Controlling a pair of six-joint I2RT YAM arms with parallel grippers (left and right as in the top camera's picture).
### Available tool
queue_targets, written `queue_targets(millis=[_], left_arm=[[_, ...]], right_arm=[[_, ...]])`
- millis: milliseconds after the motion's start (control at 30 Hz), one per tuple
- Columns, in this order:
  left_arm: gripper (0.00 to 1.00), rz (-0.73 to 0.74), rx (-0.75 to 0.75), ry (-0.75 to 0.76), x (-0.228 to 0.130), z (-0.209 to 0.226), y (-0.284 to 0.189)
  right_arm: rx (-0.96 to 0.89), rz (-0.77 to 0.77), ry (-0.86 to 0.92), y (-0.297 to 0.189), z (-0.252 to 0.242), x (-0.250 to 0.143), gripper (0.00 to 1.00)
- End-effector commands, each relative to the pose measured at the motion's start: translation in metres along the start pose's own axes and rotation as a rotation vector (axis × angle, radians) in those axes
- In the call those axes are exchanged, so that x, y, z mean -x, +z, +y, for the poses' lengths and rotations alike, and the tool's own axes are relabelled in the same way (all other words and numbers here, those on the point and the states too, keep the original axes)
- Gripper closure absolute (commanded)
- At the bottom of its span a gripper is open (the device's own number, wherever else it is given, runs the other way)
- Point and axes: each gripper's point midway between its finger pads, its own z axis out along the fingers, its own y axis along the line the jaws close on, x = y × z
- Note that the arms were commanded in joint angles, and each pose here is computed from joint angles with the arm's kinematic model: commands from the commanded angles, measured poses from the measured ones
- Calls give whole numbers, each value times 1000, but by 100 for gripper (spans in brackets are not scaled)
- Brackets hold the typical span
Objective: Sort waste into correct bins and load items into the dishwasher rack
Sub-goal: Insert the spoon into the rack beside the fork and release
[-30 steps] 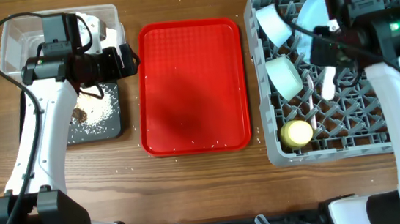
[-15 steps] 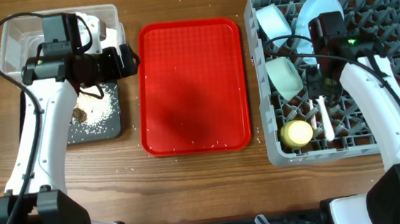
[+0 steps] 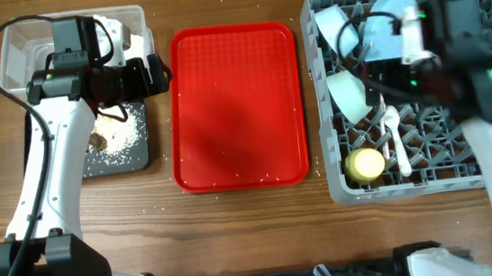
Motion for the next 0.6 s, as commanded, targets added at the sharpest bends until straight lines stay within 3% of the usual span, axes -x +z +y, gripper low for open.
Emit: queue_targets(millis=[0, 100, 300, 567], left_arm=[[0, -18, -3, 8, 3, -1, -6], [0, -18, -3, 8, 3, -1, -5], [0, -18, -3, 8, 3, -1, -6], [0, -18, -3, 8, 3, -1, -5]], right_arm=[[228, -95, 155, -42, 36, 5, 0], [250, -110, 257, -53, 38, 3, 0], [237, -98, 260, -48, 36, 3, 0], [230, -273, 0, -47, 37, 34, 0]])
